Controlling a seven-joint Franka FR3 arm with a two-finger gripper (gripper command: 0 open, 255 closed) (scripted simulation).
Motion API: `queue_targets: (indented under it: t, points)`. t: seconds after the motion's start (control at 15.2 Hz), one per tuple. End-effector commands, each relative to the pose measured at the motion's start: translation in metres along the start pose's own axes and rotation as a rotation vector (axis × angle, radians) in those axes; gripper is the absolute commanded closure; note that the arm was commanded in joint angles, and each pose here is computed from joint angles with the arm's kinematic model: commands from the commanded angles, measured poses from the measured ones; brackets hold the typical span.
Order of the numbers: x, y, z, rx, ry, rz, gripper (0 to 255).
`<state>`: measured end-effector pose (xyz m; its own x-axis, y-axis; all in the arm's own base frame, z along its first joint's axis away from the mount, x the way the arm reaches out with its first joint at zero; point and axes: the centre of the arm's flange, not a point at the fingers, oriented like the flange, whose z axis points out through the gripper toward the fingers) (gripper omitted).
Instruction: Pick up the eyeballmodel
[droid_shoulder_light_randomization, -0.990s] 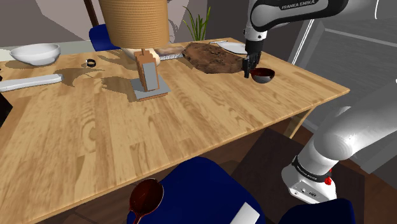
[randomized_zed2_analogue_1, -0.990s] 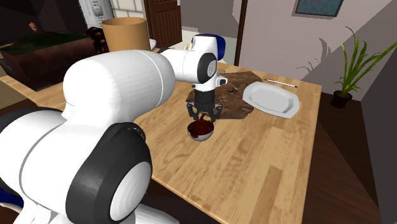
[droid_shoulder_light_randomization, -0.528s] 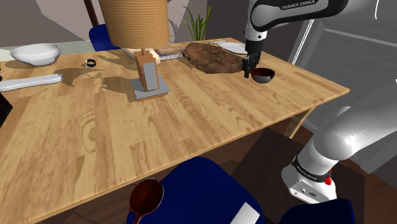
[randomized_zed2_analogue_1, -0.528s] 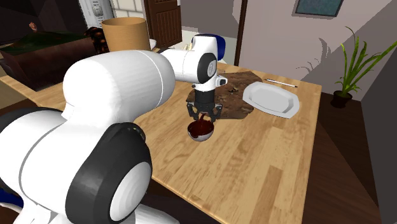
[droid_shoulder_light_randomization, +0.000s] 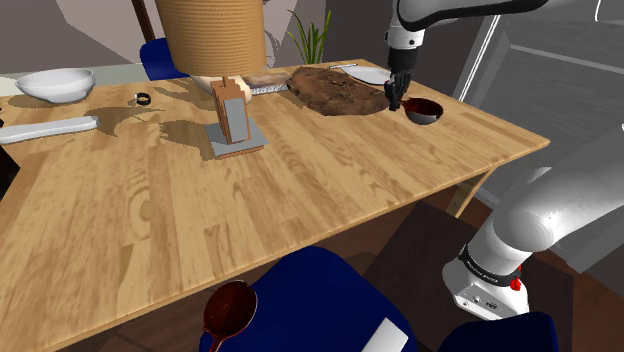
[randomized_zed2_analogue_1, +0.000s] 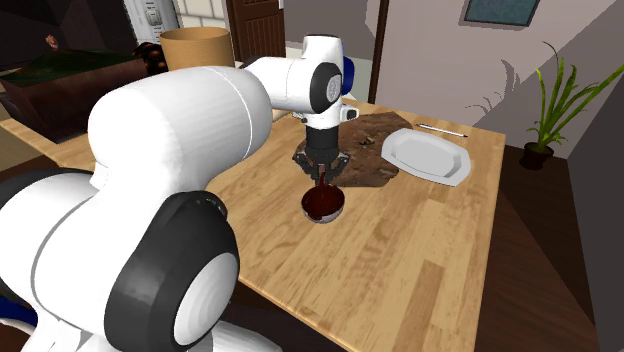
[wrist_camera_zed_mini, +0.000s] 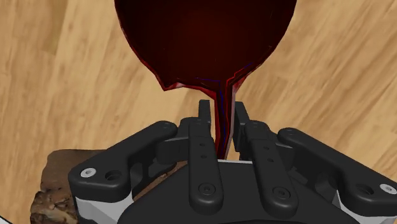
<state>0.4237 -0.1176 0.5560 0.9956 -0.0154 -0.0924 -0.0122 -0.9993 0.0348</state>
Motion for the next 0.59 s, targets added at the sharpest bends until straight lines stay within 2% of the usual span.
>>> queue_targets:
  t: [0.0, 0.4, 0.53]
  points:
    - [-0.003, 0.001, -0.010, 0.000, 0.000, 0.000, 255]
    - [-0.006, 0.002, -0.042, 0.000, 0.000, 0.000, 255]
    - [-0.006, 0.002, -0.043, 0.000, 0.000, 0.000, 255]
